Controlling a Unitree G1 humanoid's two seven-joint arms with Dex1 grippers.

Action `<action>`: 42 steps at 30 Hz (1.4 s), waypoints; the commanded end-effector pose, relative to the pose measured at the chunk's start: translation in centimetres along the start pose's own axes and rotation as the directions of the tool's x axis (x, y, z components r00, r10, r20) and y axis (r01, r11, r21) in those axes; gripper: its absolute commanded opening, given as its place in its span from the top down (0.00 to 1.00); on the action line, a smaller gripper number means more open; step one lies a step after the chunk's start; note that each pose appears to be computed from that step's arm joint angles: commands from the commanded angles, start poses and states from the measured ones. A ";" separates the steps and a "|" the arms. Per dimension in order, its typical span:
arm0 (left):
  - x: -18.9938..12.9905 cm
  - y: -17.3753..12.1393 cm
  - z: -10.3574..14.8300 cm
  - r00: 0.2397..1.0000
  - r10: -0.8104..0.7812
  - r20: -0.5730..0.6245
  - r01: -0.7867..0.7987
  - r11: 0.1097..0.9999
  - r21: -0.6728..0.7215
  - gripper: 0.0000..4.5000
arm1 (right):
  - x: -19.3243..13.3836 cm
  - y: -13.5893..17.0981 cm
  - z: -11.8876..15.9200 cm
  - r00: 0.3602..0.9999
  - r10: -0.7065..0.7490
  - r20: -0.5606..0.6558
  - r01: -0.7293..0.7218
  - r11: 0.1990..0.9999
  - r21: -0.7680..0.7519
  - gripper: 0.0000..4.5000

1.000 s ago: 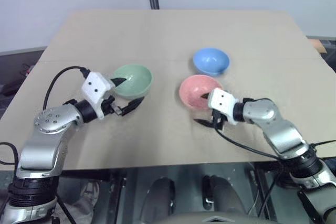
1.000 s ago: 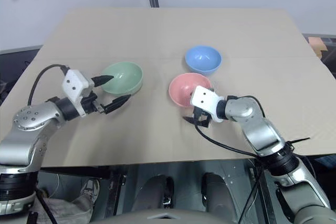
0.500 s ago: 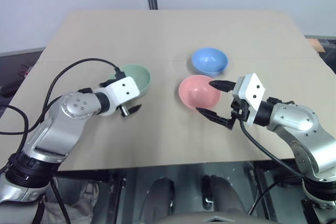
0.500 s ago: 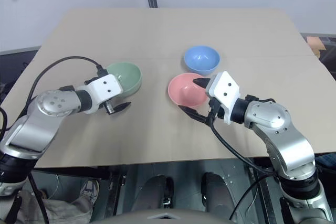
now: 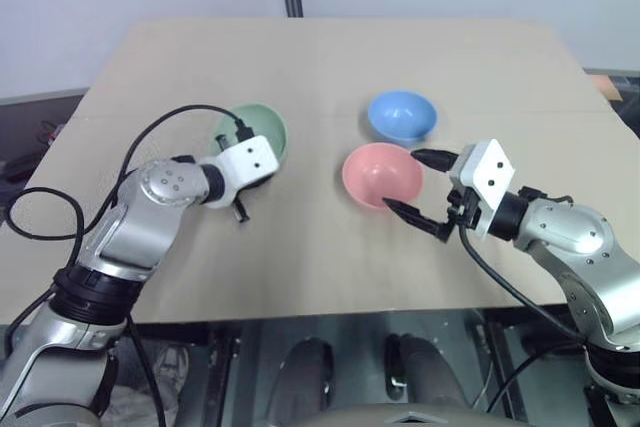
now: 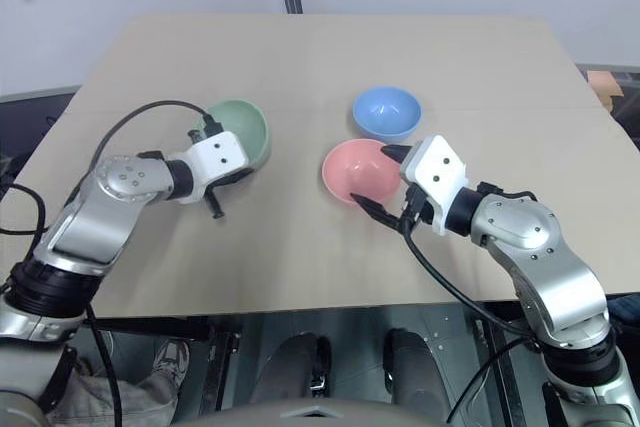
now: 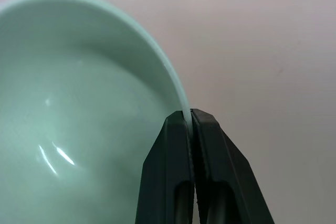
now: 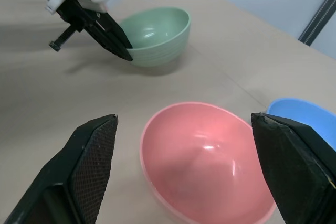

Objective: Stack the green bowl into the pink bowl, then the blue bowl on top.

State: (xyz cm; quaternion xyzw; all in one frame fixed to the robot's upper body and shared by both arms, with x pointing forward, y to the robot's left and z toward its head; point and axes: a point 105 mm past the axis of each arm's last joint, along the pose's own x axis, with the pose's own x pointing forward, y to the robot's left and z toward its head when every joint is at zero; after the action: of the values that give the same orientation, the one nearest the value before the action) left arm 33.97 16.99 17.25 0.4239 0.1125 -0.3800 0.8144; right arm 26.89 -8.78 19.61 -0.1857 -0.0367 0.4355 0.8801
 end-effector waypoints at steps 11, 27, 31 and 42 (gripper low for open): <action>1.5 -2.7 11.3 0.841 -0.422 0.339 0.238 0.850 0.469 0.99 | -3.8 -1.9 0.1 0.969 -0.245 -0.038 0.244 0.969 -0.040 0.05; -2.1 -0.4 10.7 0.720 -0.261 0.643 0.269 0.959 0.089 0.01 | -5.0 -3.6 -1.4 0.962 -0.259 -0.088 0.249 0.962 -0.109 0.05; -3.6 0.4 7.9 0.749 -0.057 0.660 0.158 0.983 -0.095 0.01 | -4.1 -6.2 -2.8 0.977 -0.169 -0.129 0.138 0.966 -0.217 0.05; -6.6 -0.8 1.2 0.784 0.101 0.613 0.133 0.936 -0.325 0.01 | 3.9 -12.8 -7.3 0.959 -0.025 -0.282 -0.132 0.843 -0.522 0.05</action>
State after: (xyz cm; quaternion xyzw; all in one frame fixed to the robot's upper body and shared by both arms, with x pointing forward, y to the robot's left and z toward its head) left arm 29.32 18.66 19.84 0.1075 -0.0756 -0.4936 0.8597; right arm 39.59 -15.96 16.99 -0.4435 -0.0085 0.3840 0.8098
